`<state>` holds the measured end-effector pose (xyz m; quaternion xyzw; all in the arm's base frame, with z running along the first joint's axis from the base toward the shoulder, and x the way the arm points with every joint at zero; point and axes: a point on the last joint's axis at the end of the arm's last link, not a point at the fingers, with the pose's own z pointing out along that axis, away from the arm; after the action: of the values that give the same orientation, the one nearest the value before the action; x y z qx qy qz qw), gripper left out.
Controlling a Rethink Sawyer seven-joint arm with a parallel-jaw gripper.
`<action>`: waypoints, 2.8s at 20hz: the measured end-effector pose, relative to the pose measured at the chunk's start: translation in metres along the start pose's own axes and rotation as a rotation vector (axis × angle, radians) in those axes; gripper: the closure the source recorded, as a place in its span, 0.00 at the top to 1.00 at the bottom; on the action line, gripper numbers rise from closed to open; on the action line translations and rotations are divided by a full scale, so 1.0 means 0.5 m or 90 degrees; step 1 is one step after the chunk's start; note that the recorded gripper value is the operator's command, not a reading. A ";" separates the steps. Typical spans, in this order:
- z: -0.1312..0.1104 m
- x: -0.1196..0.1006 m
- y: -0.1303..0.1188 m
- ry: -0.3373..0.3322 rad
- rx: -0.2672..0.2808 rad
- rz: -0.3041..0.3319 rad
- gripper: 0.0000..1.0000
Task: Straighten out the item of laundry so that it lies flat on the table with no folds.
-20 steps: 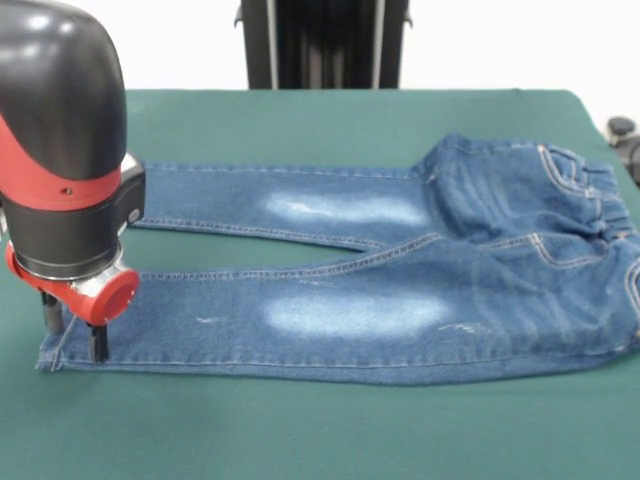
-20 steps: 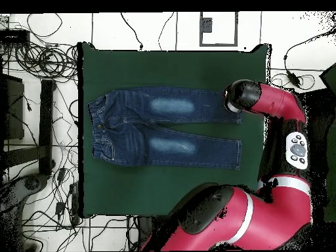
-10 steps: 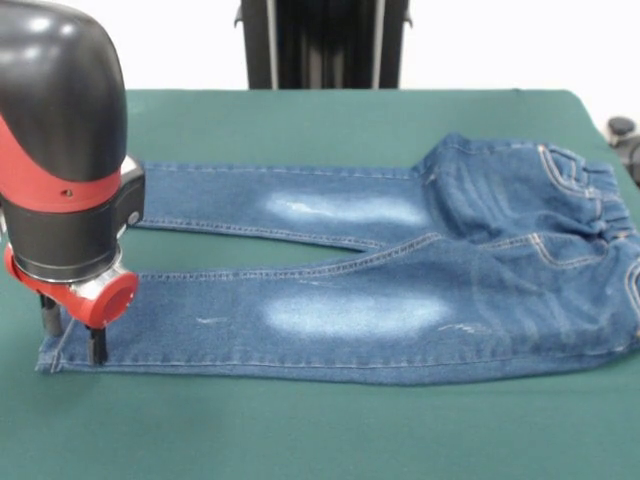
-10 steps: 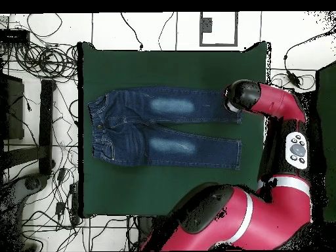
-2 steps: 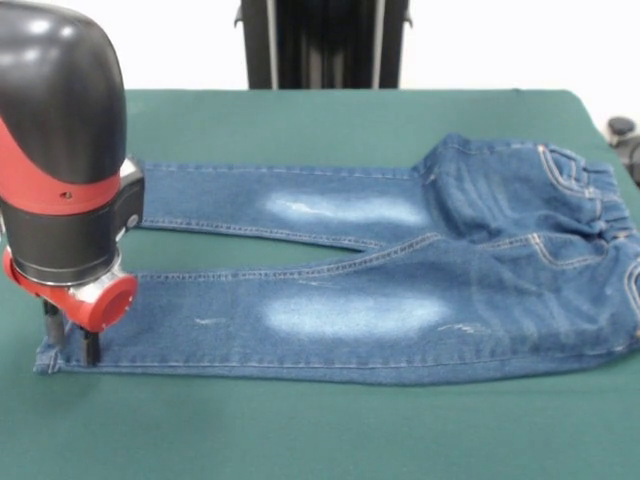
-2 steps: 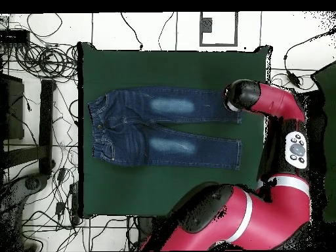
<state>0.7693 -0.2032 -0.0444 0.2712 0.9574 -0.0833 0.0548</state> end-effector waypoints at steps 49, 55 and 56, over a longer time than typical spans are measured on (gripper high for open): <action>0.014 -0.064 0.038 -0.065 -0.006 -0.006 0.00; 0.013 -0.067 0.033 -0.066 -0.005 -0.005 1.00; 0.011 -0.071 0.025 -0.068 -0.002 -0.003 1.00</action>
<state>0.8062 -0.2121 -0.0461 0.2640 0.9538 -0.0961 0.1063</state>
